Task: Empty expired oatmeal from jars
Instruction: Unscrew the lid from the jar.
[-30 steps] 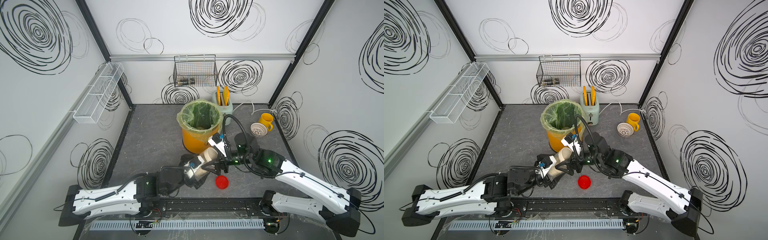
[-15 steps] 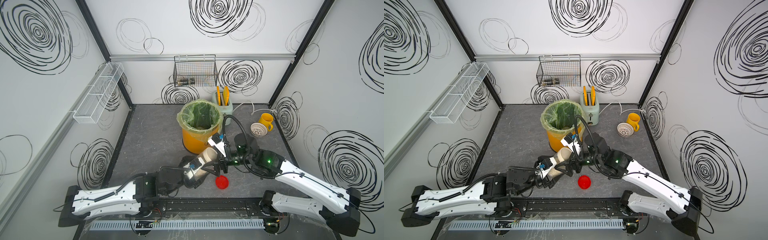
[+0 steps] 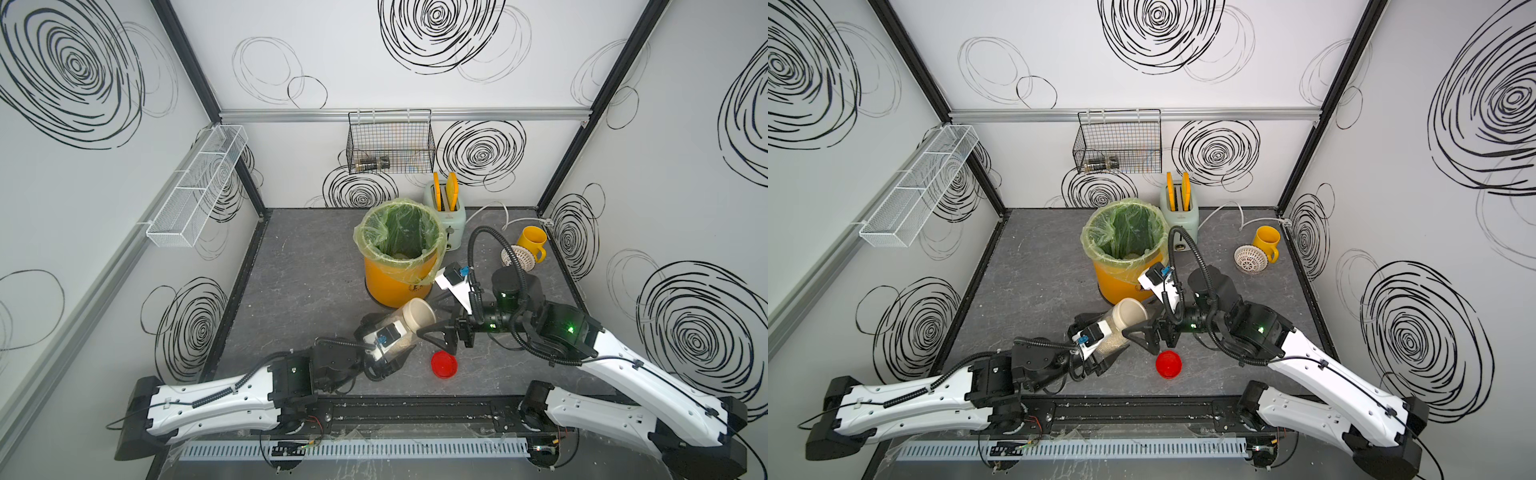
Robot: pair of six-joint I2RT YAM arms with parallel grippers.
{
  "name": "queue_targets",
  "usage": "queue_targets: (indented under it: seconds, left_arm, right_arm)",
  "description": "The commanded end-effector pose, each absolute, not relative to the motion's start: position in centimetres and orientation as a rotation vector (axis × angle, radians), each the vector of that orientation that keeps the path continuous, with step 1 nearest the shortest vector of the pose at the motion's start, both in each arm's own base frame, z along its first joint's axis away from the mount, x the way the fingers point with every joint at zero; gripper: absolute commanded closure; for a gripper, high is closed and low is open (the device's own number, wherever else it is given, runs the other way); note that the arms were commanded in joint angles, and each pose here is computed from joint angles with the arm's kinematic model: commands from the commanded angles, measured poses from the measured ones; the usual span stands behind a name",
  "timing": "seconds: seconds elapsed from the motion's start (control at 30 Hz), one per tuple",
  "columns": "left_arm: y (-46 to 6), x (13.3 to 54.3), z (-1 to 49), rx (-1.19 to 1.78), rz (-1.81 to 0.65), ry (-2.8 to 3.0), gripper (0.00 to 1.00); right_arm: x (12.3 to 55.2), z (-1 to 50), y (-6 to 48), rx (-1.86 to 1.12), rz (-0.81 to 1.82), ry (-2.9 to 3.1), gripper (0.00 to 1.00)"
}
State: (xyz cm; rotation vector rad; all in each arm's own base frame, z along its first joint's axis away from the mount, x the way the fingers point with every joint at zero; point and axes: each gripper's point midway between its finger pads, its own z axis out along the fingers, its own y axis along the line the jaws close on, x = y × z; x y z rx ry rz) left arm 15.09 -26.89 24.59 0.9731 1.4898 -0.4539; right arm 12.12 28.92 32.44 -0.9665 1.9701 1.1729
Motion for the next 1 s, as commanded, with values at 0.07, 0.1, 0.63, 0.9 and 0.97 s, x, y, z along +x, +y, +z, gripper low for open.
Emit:
queue_targets:
  seconds: [0.07,0.1,0.63,0.9,0.97]
  left_arm:
    - [-27.3,15.9,28.7,0.892,-0.455,1.35,1.0]
    - [-27.3,15.9,28.8,0.894,-0.455,1.344,1.0]
    - [-26.7,15.8,30.3,0.843,-0.507,1.312,1.0]
    - [-26.8,15.7,30.5,0.848,-0.518,1.304,1.0]
    - [-26.9,15.8,30.5,0.849,-0.522,1.303,1.0]
  right_arm:
    - [12.3,32.7,29.2,-0.841,1.198,2.239,0.0]
    - [12.5,32.6,29.3,-0.822,1.192,2.273,0.01]
    - [15.4,32.9,27.9,-0.751,1.049,2.326,0.05]
    - [14.7,31.6,29.1,-0.814,1.094,2.367,0.07]
    - [14.5,31.4,29.5,-0.826,1.118,2.369,0.08]
